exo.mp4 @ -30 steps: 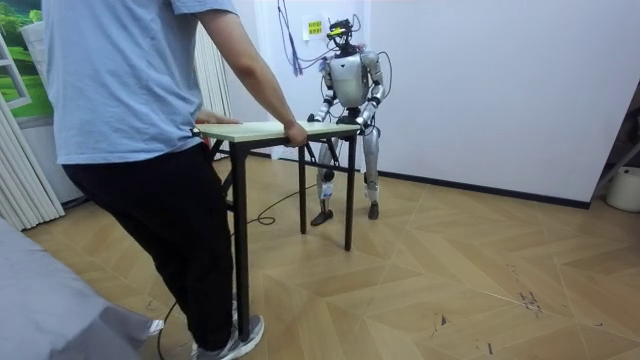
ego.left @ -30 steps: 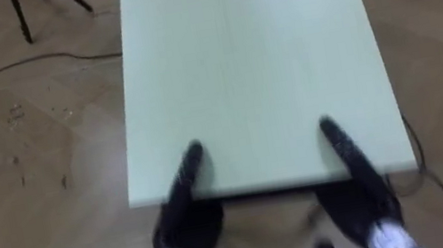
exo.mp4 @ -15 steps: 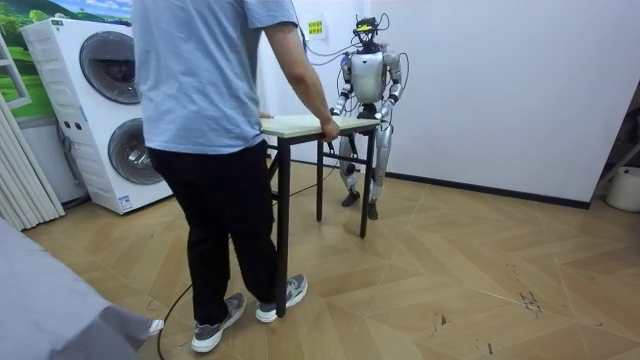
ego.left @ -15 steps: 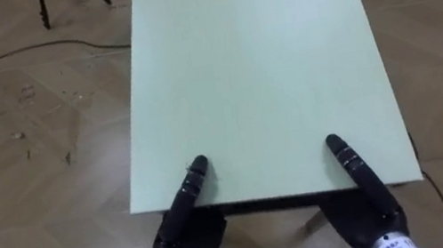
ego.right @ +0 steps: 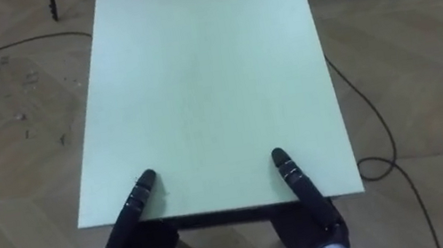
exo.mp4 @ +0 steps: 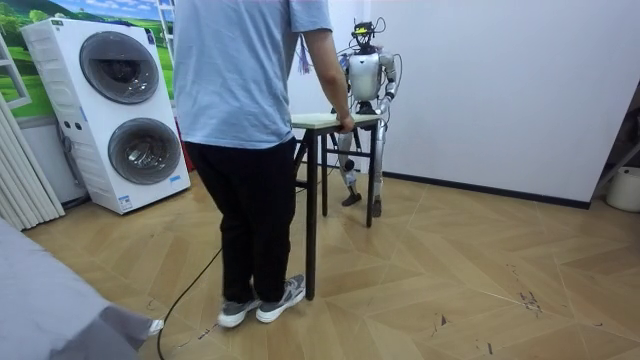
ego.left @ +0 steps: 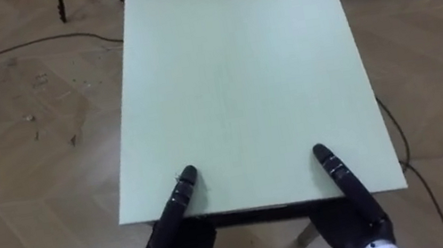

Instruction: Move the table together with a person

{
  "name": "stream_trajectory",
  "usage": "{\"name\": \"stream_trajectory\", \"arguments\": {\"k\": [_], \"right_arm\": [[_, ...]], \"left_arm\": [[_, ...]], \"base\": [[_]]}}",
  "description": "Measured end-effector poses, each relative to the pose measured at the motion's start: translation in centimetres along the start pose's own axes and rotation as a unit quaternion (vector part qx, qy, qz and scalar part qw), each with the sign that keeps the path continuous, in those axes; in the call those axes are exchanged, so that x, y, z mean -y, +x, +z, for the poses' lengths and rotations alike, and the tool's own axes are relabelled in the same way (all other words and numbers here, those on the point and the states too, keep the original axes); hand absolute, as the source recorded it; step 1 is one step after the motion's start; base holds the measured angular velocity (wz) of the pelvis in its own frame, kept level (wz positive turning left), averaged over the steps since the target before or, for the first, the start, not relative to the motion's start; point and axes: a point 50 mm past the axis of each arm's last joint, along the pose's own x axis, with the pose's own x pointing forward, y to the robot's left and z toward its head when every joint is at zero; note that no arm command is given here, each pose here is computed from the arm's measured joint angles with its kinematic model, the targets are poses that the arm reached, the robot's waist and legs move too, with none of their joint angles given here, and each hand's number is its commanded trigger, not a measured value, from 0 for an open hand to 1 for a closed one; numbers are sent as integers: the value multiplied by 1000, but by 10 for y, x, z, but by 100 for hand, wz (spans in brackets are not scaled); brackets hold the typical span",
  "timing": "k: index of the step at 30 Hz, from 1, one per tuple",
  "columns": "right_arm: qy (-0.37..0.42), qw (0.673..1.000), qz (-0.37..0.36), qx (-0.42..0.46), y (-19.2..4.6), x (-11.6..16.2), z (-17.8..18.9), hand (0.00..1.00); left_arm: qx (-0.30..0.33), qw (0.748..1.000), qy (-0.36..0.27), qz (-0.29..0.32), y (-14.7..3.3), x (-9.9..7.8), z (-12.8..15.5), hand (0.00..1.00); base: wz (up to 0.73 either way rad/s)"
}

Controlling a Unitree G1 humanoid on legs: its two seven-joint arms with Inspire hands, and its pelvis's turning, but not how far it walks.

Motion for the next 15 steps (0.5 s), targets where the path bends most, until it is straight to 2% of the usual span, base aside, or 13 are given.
{"name": "stream_trajectory", "arguments": {"k": [2, 6, 10, 15], "right_arm": [[-2, 1000, 2, -1, 0, -1, -3, 100], [-8, 1000, 10, 6, 1, -3, 0, 100], [-6, 1000, 11, 12, 2, -4, 3, 100], [-17, 999, 30, 24, 9, -11, 15, 100]], "left_arm": [[2, 1000, -4, 0, -2, -2, -1, 100], [5, 1000, -3, -9, -1, 1, -1, 100], [4, 1000, 4, -8, 5, 5, 2, 100], [-4, 1000, 4, -26, 15, 17, 1, 100]], "base": [[-17], [28], [47], [17]]}}
